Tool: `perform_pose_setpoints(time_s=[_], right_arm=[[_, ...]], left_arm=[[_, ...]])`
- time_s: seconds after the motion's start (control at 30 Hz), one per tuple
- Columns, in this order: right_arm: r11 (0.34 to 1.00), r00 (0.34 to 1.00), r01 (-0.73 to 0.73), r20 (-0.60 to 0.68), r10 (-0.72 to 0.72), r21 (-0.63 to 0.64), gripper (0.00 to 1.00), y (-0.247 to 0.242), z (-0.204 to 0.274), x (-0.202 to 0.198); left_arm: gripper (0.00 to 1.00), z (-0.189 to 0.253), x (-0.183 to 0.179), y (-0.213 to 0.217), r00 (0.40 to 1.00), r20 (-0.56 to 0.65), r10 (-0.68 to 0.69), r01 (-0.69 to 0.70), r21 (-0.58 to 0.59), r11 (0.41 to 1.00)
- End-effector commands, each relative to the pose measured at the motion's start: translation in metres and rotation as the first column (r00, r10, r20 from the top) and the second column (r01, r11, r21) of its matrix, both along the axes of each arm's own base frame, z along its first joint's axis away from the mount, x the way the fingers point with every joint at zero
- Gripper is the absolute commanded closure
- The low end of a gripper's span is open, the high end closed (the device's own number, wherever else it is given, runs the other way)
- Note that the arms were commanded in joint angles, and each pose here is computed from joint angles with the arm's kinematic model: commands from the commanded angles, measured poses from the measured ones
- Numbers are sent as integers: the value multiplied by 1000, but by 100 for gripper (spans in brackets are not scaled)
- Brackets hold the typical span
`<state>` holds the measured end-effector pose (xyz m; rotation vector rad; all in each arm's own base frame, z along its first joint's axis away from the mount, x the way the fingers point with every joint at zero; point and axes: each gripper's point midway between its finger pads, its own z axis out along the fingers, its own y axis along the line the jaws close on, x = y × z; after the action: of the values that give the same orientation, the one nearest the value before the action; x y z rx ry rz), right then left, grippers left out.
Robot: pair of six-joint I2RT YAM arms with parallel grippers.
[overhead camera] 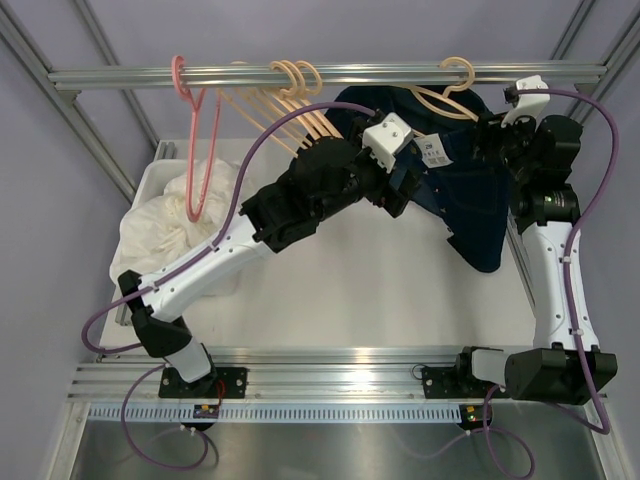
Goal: Remove the skirt from the hanger
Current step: Pick up the hanger from the clothesline.
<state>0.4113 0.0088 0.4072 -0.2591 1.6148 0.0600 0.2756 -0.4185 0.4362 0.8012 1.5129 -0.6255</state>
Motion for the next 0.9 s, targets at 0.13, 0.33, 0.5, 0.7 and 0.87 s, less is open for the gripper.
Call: perform_pose_setpoints(time_s=[0.13,0.33,0.5,0.7,0.87], right_arm=[[992,994,-102,39,105,-68,40,14,15,-3],[986,988,-157,-4,157,-56,41,22,13,12],[974,974,-225,-6,225,-6,82,36,15,-3],[943,944,-329,53,326,54,100,60,43,-46],[952,947,-303,121,297,36,100,60,75,-69]], left_arm=[[1,32,-13,10,999,37,-31,34,-81,996],[1,30,-15,10,999,28,-42,44,-71,997],[1,40,-15,21,1000,28,-3,5,-86,996],[1,83,-26,35,1000,25,-3,8,-201,979],[1,117,-36,37,999,8,-38,39,-257,966]])
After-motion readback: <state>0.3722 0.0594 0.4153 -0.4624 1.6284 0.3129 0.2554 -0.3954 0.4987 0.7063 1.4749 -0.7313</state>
